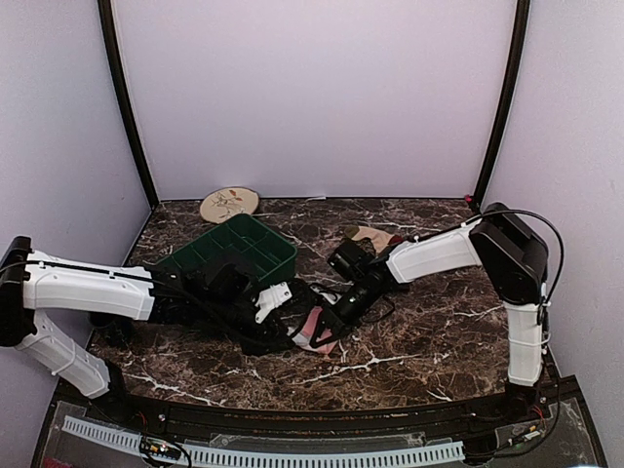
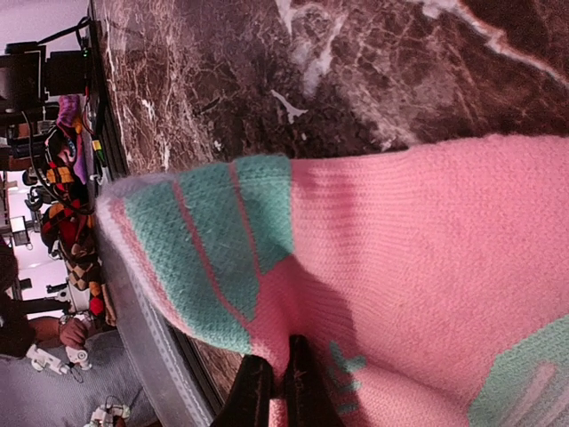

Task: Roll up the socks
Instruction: Pick up the sock from the center of the board, then pass from the right arm to the left

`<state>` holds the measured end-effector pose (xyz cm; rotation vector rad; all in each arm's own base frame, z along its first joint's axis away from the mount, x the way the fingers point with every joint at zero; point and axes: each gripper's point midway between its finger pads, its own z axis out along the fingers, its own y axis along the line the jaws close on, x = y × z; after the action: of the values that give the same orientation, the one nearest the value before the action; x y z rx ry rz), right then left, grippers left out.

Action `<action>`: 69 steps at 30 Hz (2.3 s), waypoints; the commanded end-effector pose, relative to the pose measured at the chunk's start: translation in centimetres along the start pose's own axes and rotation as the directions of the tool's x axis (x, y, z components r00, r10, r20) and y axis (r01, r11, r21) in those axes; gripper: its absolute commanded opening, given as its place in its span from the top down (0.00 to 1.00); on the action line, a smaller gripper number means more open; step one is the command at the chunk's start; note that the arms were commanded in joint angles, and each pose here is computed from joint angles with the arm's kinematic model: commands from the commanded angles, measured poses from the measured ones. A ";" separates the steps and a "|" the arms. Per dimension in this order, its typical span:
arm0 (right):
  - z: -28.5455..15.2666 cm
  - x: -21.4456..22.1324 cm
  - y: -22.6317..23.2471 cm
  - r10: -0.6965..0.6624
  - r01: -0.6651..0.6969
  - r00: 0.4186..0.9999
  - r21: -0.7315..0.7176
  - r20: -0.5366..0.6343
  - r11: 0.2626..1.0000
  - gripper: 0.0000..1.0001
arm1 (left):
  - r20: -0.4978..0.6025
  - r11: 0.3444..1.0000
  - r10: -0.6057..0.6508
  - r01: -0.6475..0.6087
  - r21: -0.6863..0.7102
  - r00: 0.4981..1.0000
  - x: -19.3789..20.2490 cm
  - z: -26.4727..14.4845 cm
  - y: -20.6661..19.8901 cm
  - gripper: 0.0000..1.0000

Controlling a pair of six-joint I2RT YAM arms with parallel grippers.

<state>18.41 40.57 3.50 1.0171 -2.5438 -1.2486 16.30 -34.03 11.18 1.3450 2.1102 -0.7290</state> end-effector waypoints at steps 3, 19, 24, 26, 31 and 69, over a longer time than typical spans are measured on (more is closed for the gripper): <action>0.1 0.3 -0.2 0.084 -0.086 0.996 -0.073 -0.027 0.994 1.00 | -0.048 0.989 0.114 -0.118 -0.085 0.992 -0.2 1.0 1.0 0.59; 0.1 0.7 -0.7 0.142 -0.148 0.988 -0.109 -0.064 0.983 1.00 | -0.090 0.901 0.393 -0.403 -0.164 0.915 -0.9 2.1 0.1 0.63; -0.1 0.5 -0.8 0.149 -0.156 0.987 -0.114 -0.067 0.981 1.00 | -0.105 0.826 0.518 -0.528 -0.197 0.849 -0.6 2.2 -0.7 0.64; -0.1 0.5 -0.7 0.152 -0.159 0.986 -0.117 -0.067 0.980 1.00 | -0.124 0.797 0.556 -0.569 -0.201 0.822 0.1 2.5 -0.8 0.64; -0.1 0.4 -0.7 0.153 -0.160 0.986 -0.119 -0.070 0.980 1.00 | -0.176 0.725 0.617 -0.642 -0.250 0.767 1.2 3.2 0.0 0.64; -0.5 1.2 -0.6 0.141 -0.156 0.984 -0.144 -0.107 0.977 1.00 | -0.277 0.637 0.630 -0.687 -0.350 0.725 1.2 7.2 2.9 0.62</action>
<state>17.91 39.30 3.16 0.8183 -2.3890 -1.2873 18.80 -35.84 3.47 1.8089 1.5515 0.1394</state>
